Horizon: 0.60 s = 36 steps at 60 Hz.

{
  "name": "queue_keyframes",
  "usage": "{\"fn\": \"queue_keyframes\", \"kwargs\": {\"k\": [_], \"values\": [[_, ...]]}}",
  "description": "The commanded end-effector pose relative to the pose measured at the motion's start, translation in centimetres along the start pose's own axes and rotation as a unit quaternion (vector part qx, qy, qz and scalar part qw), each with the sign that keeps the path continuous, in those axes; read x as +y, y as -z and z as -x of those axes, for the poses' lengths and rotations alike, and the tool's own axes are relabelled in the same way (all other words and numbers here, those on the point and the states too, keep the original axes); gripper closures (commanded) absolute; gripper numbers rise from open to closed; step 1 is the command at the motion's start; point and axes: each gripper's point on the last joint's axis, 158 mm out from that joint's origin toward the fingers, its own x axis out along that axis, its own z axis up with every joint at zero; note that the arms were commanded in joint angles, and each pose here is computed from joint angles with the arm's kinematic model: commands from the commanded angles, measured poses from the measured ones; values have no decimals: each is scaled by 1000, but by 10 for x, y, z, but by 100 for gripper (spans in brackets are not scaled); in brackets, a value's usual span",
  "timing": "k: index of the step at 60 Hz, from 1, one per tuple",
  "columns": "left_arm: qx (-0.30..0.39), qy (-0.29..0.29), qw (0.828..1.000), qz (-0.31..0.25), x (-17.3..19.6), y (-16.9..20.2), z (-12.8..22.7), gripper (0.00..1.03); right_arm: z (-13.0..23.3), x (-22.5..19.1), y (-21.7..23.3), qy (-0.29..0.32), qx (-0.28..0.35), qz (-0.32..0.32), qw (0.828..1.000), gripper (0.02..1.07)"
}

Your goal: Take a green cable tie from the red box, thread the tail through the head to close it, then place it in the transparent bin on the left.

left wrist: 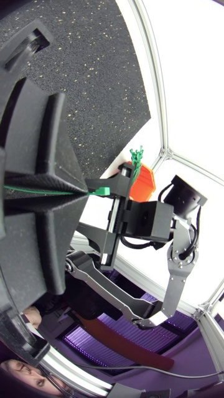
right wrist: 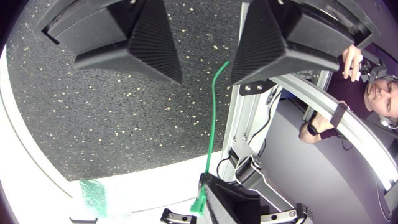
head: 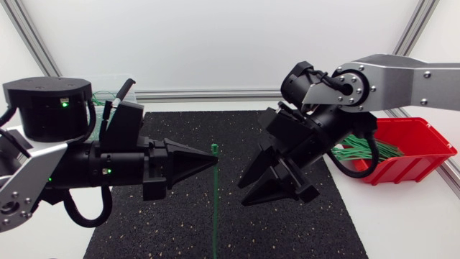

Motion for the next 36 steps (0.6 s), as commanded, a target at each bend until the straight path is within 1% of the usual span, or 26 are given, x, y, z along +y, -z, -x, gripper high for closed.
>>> {"fn": "queue_keyframes", "kwargs": {"k": [1, 5, 8, 12, 19, 26, 31, 34, 36], "values": [[-9, -2, 1000, 7, 4, -9, 8, 99, 7, -2, 10, 20, -1, -7, 1000, 11], [-10, 0, 1000, 21, 9, -15, 8, 99, 13, -7, 13, 35, 2, -11, 999, 11], [-12, -2, 999, 34, 15, -19, 8, 99, 17, -12, 16, 48, 7, -11, 999, 6], [-16, -7, 999, 48, 23, -27, 8, 99, 24, -15, 16, 61, 1, -6, 998, 6], [-24, -5, 996, 89, 35, -46, 8, 99, 32, -13, 15, 76, -5, 46, 996, 6], [-20, 17, 991, 134, 42, -57, 8, 99, 35, -15, 12, 87, -10, 78, 993, 6], [-15, 38, 984, 173, 49, -65, 9, 99, 31, -9, 19, 65, 7, 97, 993, 6], [-13, 47, 980, 192, 55, -69, 11, 99, 31, -13, 21, 69, 15, 98, 993, 6], [-13, 47, 979, 196, 60, -71, 11, 99, 31, -16, 23, 77, 23, 110, 991, 6]]}}
